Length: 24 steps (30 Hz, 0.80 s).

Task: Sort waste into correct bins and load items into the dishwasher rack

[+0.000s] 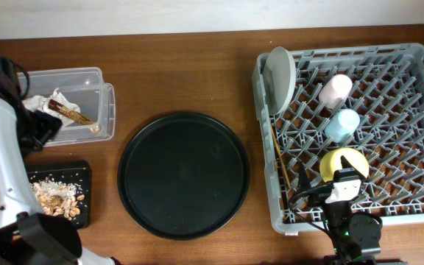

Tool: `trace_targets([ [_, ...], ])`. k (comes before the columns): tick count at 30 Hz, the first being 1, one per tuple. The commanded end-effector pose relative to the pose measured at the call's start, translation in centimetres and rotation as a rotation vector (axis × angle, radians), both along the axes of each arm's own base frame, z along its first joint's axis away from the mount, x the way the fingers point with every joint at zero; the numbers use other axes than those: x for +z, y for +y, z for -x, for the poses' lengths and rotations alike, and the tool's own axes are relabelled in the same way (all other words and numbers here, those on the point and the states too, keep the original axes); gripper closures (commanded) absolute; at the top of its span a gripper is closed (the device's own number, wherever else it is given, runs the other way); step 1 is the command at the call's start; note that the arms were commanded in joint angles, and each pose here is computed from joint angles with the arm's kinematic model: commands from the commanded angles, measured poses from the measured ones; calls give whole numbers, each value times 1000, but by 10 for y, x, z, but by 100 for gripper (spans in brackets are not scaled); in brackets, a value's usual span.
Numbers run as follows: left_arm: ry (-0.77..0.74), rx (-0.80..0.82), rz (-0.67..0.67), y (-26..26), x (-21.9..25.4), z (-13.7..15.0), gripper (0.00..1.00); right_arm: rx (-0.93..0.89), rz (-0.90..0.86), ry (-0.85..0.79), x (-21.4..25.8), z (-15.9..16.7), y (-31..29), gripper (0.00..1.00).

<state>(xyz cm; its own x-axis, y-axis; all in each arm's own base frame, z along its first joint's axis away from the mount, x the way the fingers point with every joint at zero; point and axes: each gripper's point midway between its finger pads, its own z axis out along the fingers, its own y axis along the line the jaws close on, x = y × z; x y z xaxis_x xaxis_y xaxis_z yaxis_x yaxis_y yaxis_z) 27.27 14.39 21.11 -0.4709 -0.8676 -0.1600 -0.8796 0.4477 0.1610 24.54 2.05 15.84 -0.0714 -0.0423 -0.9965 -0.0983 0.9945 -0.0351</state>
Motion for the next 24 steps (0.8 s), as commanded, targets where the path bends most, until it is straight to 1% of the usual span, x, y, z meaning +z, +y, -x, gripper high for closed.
trace_targets([
  [1,-85,-50,-12,-23,-10,8,1,-19,8,0,-2,0,-4,2],
  [3,-162,-110,-28,-35,-24,5,1,-19,8,0,-2,0,-4,2],
  [6,-368,-304,-42,-63,-50,-7,1,-19,8,0,-2,0,-4,2],
  [10,-589,-362,-107,-77,-71,-7,1,-19,8,0,-2,0,-4,2],
  [13,-703,-392,-136,-87,-83,0,1,-19,8,0,-2,0,-4,1],
  [14,-736,-405,-142,-91,-88,3,1,-19,8,0,-2,0,-4,2],
  [20,-819,-455,-153,-107,-113,34,1,-19,8,0,-2,0,-4,2],
  [24,-893,-455,-174,-108,-116,43,1,-19,8,0,-2,0,-4,2],
])
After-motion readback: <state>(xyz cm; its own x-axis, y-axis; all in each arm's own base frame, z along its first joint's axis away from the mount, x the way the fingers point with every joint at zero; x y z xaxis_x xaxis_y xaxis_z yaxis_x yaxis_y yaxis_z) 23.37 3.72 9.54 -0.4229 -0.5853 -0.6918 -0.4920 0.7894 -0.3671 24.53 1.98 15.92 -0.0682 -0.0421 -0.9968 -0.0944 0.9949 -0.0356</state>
